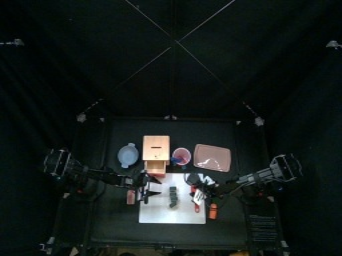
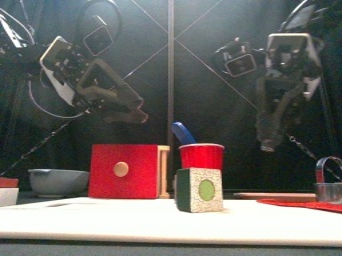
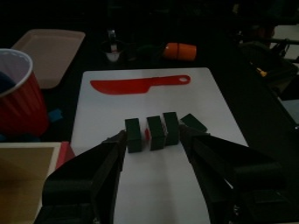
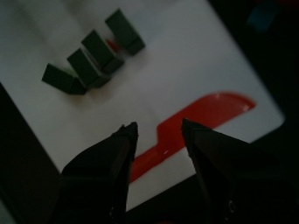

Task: Place sushi on board then cut the sushi with the knife then place the pieces on the plate
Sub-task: Place the 4 sushi pieces on the plate

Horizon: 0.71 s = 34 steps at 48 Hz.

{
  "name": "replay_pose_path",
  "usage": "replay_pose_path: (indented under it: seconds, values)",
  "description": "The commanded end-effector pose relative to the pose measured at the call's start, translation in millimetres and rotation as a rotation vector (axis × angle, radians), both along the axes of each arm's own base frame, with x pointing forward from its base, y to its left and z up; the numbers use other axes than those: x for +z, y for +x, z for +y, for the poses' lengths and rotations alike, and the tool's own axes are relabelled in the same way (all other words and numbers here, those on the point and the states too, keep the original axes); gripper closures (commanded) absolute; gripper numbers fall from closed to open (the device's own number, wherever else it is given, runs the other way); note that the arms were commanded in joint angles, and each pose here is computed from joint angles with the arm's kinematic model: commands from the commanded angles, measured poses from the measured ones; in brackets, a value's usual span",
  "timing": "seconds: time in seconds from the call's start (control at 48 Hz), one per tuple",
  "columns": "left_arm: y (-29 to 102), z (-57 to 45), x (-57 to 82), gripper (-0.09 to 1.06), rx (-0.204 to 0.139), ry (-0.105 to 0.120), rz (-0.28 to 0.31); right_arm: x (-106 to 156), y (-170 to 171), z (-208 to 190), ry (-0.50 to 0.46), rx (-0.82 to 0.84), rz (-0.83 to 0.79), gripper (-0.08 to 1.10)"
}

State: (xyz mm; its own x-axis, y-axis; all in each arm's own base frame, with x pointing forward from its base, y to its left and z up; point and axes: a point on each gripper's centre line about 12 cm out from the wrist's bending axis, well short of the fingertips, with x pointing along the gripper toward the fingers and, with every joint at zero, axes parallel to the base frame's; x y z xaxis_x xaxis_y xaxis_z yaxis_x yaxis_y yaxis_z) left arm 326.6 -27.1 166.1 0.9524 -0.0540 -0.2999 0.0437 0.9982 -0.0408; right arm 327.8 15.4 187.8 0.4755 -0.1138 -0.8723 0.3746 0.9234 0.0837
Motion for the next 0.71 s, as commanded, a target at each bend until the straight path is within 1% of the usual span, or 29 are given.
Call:
replay_pose_path:
  seconds: [0.021, 0.104, 0.188, 0.312, 0.438, 0.562, 0.646, 0.708]
  values:
    - [4.3, 4.2, 14.4, 0.10, 0.031, -0.023, -0.050, 16.6, 14.0, -19.4, 0.007, 0.103, 0.039, 0.22]
    - [4.3, 8.8, 15.3, 0.10, 0.058, -0.038, -0.052, 13.2, 28.8, -26.5, 0.050, 0.179, 0.050, 0.22]
    - [4.4, 12.6, 15.2, 0.10, 0.076, -0.046, -0.051, 5.2, 43.9, -29.4, 0.070, 0.233, 0.046, 0.22]
    - [1.5, 18.2, 14.3, 0.10, 0.100, -0.054, -0.048, -4.0, 64.6, -29.8, 0.048, 0.288, 0.034, 0.22]
    - [-8.5, 25.3, 12.5, 0.10, 0.126, -0.060, -0.042, -7.8, 81.2, -30.4, 0.027, 0.308, 0.017, 0.22]
    - [-22.6, 34.5, 11.3, 0.10, 0.166, -0.072, -0.039, -13.8, 92.7, -30.7, 0.016, 0.313, 0.012, 0.22]
    - [-29.3, 37.9, 10.5, 0.10, 0.186, -0.082, -0.037, -16.7, 96.8, -30.2, 0.017, 0.312, 0.007, 0.22]
    - [-34.0, 38.5, 10.1, 0.10, 0.193, -0.088, -0.037, -20.0, 99.4, -25.7, 0.019, 0.321, 0.007, 0.22]
